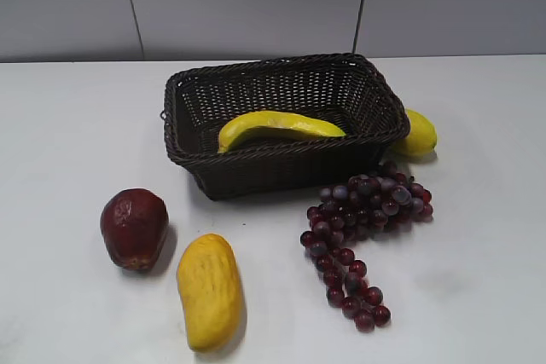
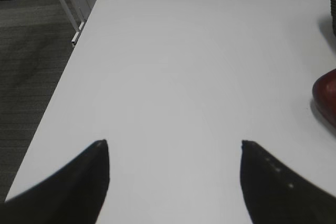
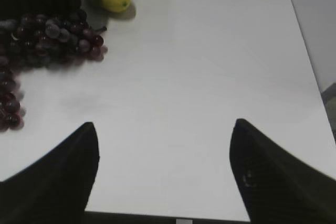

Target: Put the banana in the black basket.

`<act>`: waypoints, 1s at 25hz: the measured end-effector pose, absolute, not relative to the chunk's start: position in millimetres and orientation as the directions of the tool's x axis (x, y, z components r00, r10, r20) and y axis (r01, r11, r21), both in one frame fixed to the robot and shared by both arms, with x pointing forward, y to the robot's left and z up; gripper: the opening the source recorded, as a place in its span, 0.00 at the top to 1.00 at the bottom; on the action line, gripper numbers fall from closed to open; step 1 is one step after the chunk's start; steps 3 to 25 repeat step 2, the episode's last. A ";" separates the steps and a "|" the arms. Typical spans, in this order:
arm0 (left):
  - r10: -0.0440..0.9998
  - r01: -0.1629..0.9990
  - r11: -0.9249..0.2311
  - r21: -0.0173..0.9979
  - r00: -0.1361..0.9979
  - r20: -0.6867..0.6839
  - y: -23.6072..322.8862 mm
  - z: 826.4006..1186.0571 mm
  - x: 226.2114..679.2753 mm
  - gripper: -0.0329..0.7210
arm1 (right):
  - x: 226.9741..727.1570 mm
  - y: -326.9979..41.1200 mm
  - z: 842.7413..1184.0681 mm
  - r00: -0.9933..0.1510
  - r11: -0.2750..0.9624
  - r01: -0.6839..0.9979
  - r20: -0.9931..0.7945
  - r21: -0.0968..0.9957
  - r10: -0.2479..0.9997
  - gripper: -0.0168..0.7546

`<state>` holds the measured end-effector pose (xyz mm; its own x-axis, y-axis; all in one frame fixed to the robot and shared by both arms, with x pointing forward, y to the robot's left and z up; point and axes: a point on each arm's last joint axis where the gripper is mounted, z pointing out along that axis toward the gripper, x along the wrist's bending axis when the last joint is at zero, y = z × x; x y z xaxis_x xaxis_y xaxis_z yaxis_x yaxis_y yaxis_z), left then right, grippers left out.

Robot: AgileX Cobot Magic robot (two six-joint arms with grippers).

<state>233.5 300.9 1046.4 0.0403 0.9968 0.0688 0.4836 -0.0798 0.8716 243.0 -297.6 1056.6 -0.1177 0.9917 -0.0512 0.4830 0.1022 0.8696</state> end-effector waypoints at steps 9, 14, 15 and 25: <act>0.997 0.484 -0.080 0.872 0.040 0.069 300.9 1046.4 233.5 0.19 | 235.3 -298.2 1056.4 -0.115 0.099 0.440 -0.053 0.892 0.992 0.21; 0.997 0.484 -0.080 0.872 0.040 0.069 300.9 1046.4 233.5 0.19 | 235.3 -298.2 1056.4 -0.115 0.099 0.440 -0.053 0.892 0.992 0.21; 0.997 0.484 -0.080 0.872 0.040 0.069 300.9 1046.4 233.5 0.19 | 235.3 -298.2 1056.4 -0.115 0.099 0.440 -0.053 0.892 0.992 0.21; 0.997 0.484 -0.080 0.872 0.040 0.069 300.9 1046.4 233.5 0.19 | 235.3 -298.2 1056.4 -0.115 0.099 0.440 -0.053 0.892 0.992 0.21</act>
